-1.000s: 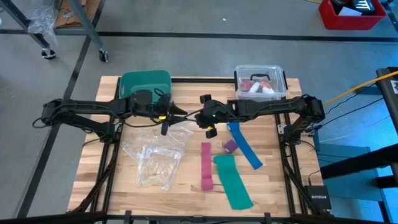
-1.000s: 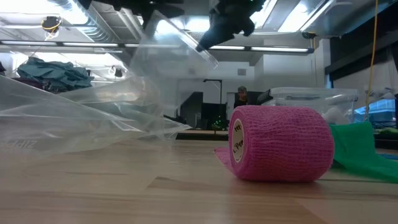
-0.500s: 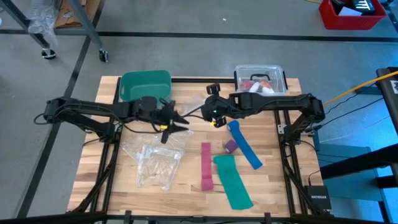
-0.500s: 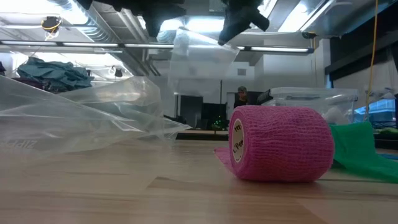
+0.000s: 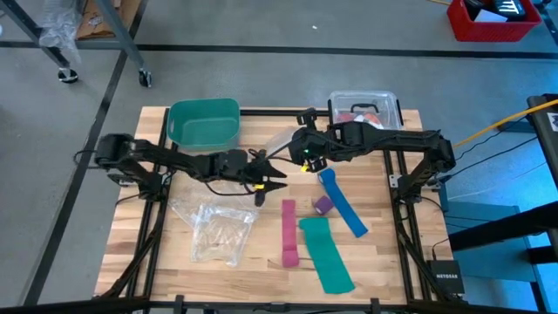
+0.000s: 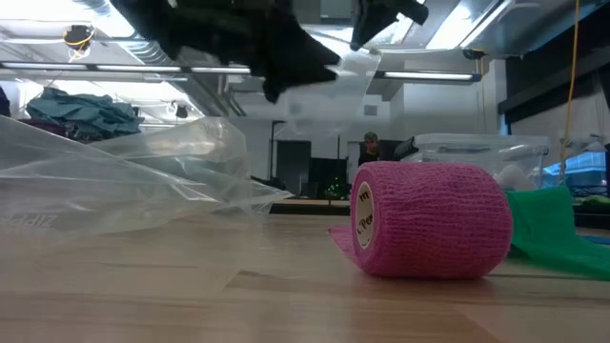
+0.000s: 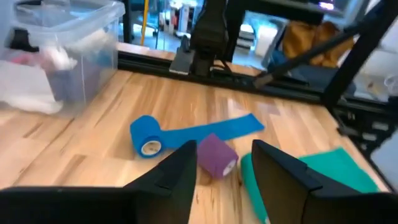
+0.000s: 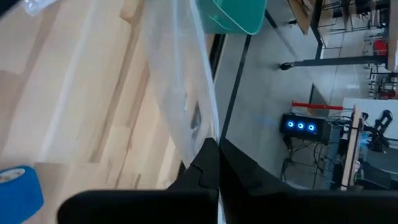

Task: Roll bandage
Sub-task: Put the rolled purple bandage into the transparent zip bag

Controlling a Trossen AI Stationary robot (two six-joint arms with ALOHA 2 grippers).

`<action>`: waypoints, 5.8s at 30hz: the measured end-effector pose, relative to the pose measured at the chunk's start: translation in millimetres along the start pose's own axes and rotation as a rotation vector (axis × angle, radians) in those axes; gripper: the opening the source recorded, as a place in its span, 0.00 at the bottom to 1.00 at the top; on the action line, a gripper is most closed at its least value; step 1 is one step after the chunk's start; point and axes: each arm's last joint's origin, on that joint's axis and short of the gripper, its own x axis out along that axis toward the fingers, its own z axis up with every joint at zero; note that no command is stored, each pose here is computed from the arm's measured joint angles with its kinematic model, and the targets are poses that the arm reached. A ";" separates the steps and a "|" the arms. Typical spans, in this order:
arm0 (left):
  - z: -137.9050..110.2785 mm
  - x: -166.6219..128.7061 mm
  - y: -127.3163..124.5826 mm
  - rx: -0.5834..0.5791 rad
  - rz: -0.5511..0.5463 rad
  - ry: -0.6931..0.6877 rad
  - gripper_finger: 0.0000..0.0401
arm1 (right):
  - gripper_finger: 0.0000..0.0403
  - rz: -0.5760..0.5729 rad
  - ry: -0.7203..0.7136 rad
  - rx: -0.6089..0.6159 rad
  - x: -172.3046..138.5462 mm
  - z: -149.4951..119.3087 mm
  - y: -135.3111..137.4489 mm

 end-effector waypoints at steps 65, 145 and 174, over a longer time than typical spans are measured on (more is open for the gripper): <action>-63.1 149.8 -34.7 0.129 0.070 0.231 0.57 | 0.00 -0.081 -0.086 0.111 -30.8 -27.6 -76.7; 124.9 -3.2 -9.1 0.243 0.759 0.176 0.00 | 0.00 0.064 -0.021 -0.067 -3.0 -29.5 -50.1; 138.8 -6.2 -7.3 0.235 0.924 0.039 0.00 | 0.00 0.054 -0.019 0.012 -3.1 -29.4 -51.1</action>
